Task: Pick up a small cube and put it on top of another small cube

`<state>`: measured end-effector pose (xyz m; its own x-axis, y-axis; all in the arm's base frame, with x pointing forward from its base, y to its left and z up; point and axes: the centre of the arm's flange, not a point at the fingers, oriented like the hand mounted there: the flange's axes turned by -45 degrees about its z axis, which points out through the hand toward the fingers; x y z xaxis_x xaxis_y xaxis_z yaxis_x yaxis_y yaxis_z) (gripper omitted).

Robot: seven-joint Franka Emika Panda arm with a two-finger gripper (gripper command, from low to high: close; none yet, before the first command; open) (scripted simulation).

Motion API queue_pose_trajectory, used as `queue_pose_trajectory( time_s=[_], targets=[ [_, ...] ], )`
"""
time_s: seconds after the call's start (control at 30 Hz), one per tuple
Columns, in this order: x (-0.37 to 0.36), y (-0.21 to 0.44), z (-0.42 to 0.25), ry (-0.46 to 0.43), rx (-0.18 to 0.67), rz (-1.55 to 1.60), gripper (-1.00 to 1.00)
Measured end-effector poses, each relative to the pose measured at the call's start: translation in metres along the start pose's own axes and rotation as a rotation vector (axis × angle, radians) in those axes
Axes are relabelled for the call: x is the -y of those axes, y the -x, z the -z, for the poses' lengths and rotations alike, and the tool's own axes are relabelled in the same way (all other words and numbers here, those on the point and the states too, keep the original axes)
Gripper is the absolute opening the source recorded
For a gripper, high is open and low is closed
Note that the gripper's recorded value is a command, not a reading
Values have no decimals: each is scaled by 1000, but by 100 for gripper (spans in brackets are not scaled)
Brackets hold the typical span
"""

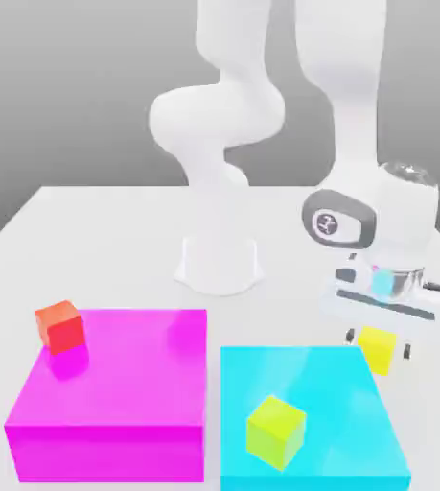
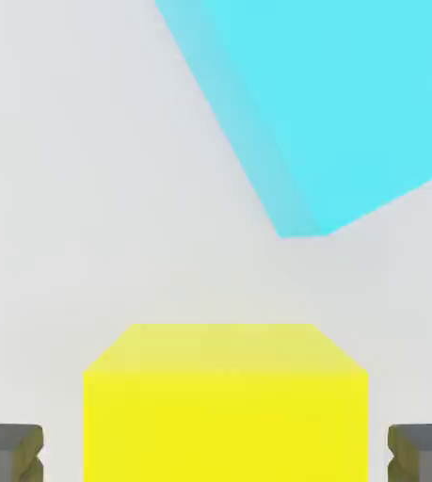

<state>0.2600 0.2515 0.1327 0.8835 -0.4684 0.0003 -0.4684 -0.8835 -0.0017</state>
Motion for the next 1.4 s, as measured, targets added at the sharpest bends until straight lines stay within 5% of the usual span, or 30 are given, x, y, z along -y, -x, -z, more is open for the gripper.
queue_pose_trajectory(
  time_s=[0.5,1.0,1.13,1.4],
  targets=[
    [9,2,64,16,-8,21,-100],
    [28,-231,98,297,-119,-618,-100],
    [-20,-316,111,339,-122,-918,-100],
    [-183,-434,123,276,-54,-1535,-100]
  ],
)
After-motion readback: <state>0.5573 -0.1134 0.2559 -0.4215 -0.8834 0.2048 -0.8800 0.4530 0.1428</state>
